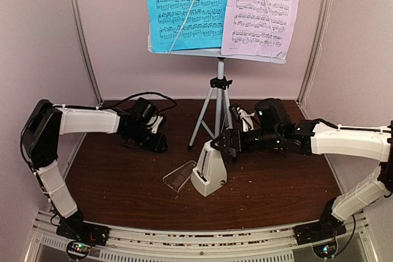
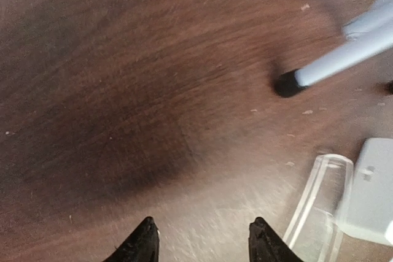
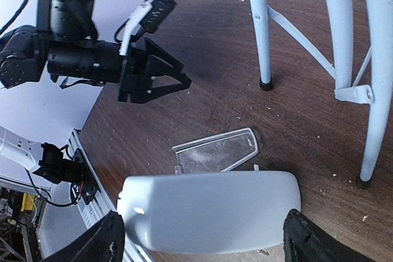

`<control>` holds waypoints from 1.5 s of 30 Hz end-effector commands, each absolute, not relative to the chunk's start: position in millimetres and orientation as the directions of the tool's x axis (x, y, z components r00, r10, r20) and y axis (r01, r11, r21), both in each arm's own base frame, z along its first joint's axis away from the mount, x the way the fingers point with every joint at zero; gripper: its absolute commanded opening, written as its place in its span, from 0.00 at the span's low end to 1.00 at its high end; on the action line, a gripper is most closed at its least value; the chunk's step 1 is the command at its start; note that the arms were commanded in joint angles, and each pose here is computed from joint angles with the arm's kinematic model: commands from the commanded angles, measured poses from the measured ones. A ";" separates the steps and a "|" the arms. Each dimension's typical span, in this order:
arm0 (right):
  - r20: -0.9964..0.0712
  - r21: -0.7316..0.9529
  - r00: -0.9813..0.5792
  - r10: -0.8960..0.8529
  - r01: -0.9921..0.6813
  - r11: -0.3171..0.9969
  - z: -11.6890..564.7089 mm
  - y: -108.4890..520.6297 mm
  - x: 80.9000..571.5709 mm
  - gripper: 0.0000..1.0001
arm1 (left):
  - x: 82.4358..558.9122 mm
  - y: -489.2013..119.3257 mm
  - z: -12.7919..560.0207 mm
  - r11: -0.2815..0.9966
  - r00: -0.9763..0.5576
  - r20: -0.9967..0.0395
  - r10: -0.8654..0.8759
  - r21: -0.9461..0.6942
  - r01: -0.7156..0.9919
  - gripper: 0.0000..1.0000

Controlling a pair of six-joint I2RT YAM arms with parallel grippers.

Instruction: Set up the instrument practice props

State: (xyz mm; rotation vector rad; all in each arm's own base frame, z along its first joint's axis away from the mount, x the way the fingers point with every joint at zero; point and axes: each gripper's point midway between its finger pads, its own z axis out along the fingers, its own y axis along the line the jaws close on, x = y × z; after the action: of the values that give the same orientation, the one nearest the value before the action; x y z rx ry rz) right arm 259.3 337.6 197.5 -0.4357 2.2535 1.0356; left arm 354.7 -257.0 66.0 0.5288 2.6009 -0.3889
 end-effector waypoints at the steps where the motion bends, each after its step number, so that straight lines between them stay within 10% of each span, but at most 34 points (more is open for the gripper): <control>1: -0.626 0.516 -0.778 -0.064 -0.474 0.713 184.6 306.4 242.6 0.88 | 350.4 -273.7 133.4 0.802 -0.692 -0.682 0.236 -0.265 0.535 0.52; 21: -0.487 0.520 -0.868 -0.100 -0.380 0.765 81.4 302.9 225.7 0.42 | 289.4 -374.0 120.2 0.579 -0.588 -0.739 0.328 -0.335 0.743 0.31; 45: -0.578 0.487 -0.810 -0.099 -0.440 0.755 112.7 316.1 278.0 0.47 | 238.1 -385.9 121.0 0.513 -0.527 -0.773 0.353 -0.311 0.800 0.25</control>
State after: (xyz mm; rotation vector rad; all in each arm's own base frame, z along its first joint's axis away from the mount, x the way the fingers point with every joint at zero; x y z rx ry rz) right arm 271.4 310.9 85.5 -0.3289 2.5188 0.8216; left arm 233.7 -381.7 96.4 0.9530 2.1994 -0.8890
